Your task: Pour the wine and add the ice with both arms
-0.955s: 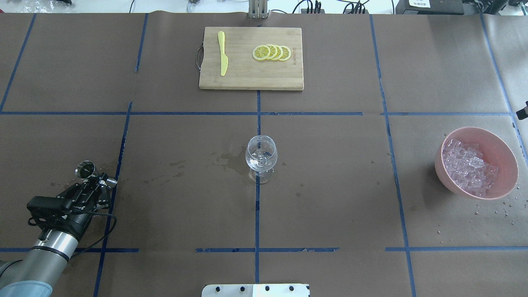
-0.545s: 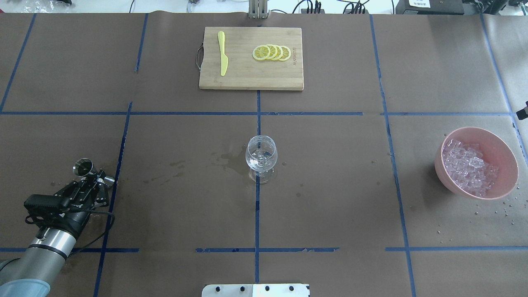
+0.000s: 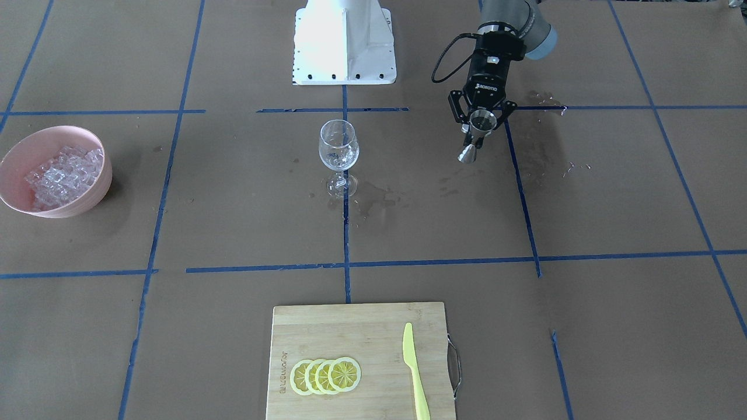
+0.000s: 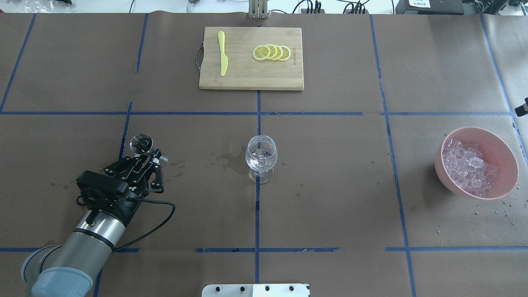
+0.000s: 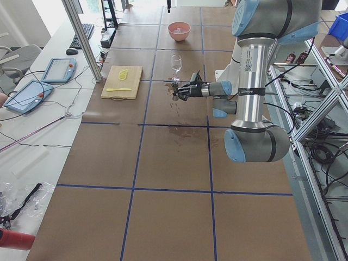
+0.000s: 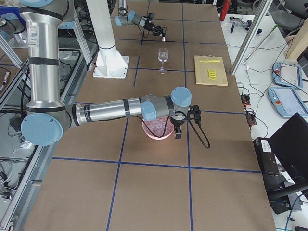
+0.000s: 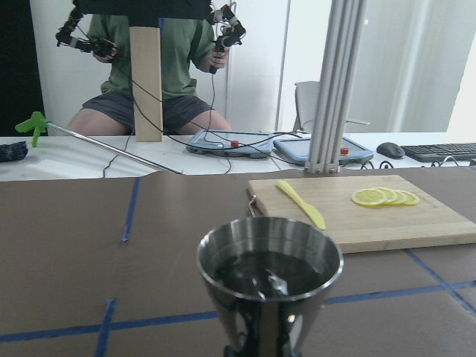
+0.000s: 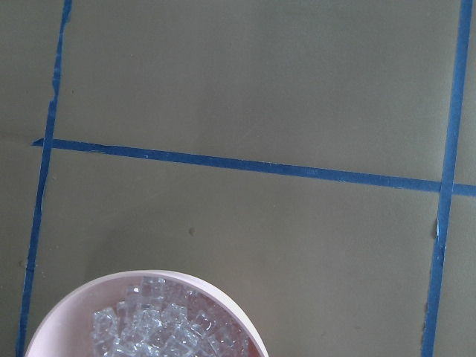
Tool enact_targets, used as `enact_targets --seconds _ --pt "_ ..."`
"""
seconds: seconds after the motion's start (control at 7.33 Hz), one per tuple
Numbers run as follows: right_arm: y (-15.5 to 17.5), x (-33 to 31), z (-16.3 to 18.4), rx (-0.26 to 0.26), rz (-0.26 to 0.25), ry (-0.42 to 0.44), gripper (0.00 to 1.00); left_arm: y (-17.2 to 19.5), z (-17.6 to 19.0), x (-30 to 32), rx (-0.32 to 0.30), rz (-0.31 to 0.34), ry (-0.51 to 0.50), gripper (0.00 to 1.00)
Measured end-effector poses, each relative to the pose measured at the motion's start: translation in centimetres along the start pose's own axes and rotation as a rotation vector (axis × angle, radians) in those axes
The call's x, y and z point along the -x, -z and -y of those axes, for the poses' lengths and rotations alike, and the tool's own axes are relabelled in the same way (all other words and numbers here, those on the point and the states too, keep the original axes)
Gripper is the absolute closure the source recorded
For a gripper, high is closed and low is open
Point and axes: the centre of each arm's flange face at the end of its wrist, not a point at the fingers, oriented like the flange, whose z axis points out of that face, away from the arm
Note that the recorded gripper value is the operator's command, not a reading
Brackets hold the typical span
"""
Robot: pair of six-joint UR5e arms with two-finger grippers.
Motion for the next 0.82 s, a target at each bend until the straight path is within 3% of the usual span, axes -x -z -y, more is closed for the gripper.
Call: enact_targets --seconds 0.41,0.82 --pt "0.3 0.2 -0.1 -0.005 0.001 0.003 0.0 -2.1 4.7 -7.2 0.0 -0.101 -0.176 1.0" --pt "0.3 0.2 -0.2 -0.005 0.0 0.002 0.0 -3.5 7.0 -11.3 0.041 -0.091 -0.385 1.0"
